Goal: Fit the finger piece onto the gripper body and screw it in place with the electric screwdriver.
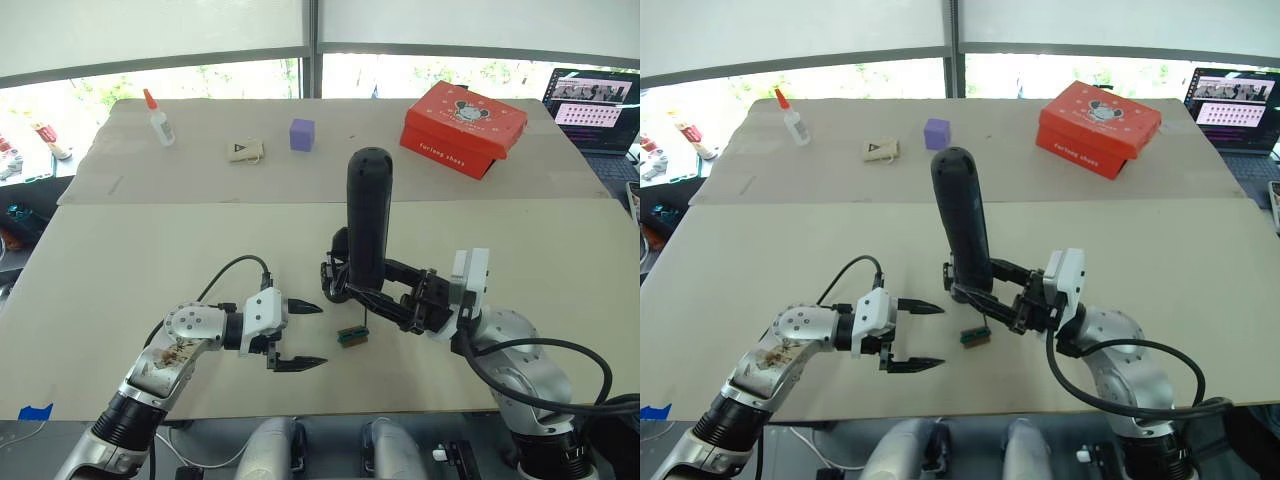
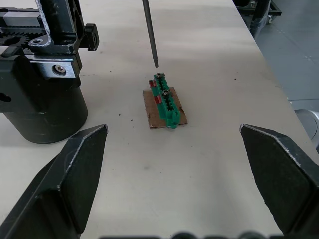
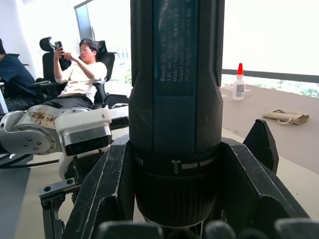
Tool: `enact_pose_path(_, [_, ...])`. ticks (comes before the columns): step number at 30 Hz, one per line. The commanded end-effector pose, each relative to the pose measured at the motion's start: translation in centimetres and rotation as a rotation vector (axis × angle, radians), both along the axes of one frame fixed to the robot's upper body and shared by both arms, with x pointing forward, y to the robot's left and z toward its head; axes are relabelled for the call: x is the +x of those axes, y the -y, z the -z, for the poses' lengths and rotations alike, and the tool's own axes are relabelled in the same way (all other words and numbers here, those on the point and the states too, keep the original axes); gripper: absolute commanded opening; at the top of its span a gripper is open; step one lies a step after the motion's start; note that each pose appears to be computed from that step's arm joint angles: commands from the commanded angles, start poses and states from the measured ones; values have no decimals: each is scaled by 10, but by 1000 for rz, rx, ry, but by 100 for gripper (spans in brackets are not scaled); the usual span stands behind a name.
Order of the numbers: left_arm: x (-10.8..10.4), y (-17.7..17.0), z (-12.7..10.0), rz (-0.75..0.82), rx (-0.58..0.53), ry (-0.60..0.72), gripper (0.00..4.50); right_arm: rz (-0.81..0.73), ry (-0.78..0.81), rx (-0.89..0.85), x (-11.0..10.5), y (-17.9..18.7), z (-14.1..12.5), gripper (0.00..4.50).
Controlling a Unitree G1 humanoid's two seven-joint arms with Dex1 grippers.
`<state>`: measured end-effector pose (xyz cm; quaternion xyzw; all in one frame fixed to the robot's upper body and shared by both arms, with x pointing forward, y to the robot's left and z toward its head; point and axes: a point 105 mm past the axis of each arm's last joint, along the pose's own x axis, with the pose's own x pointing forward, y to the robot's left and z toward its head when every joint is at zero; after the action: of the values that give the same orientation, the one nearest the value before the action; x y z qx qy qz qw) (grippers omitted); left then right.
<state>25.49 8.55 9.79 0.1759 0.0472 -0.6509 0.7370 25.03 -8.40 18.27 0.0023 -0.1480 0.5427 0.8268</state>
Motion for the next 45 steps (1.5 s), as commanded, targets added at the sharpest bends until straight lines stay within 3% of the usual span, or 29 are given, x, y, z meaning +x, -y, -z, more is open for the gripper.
enact_pose_path(1, [-1,5,-9,19,-13,35,450,-12,99,22,-9,-1,-18,189])
enact_pose_path(45, [0,1,-7,6,-7,37,450,-14,95,11,-3,-2,-17,189])
